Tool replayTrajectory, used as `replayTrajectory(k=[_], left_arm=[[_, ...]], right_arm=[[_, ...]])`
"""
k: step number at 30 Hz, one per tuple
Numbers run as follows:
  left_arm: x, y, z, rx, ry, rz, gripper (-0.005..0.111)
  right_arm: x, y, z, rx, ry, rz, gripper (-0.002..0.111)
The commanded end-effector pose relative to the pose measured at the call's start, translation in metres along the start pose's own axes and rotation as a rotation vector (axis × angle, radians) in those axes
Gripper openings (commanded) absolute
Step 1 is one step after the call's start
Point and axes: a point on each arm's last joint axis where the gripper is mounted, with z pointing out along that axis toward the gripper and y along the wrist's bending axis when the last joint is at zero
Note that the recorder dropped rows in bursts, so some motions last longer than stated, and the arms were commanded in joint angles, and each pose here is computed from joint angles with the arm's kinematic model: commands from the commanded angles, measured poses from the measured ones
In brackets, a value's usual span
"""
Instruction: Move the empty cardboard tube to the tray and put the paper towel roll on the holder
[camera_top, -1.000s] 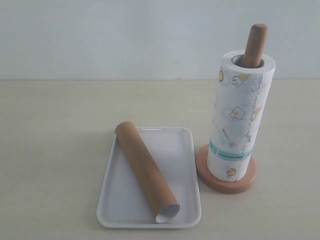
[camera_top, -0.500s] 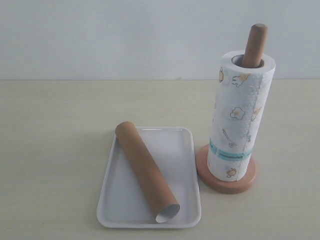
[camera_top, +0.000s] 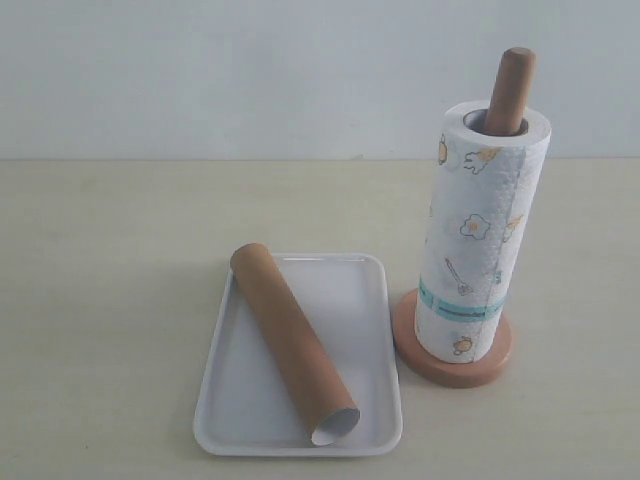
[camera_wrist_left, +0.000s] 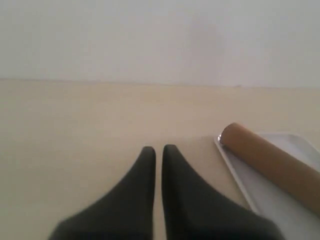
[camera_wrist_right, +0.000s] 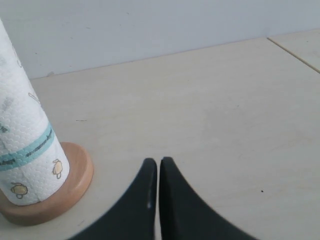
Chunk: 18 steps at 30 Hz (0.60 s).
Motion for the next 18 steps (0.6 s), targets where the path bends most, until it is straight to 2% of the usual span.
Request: replayTrajectory(k=[1, 10, 12, 18], left_arm=[[0.0032, 0.0027, 0.0002, -0.041, 0.018, 0.03, 0.004], [0.0053, 0.0088, -0.0005, -0.147, 0.04, 0.026, 0.004], [0.0073, 0.0092, -0.0007, -0.15, 0.065, 0.075, 0.004], [0.0073, 0.0092, -0.0007, -0.15, 0.065, 0.075, 0.004]], right_arm=[[-0.0013, 0.0, -0.0004, 0.0, -0.014, -0.007, 0.001], [-0.0013, 0.0, -0.0004, 0.0, -0.014, -0.007, 0.001], [-0.0013, 0.0, -0.0004, 0.0, -0.014, -0.007, 0.001], [-0.0013, 0.0, -0.0004, 0.0, -0.014, -0.007, 0.001]])
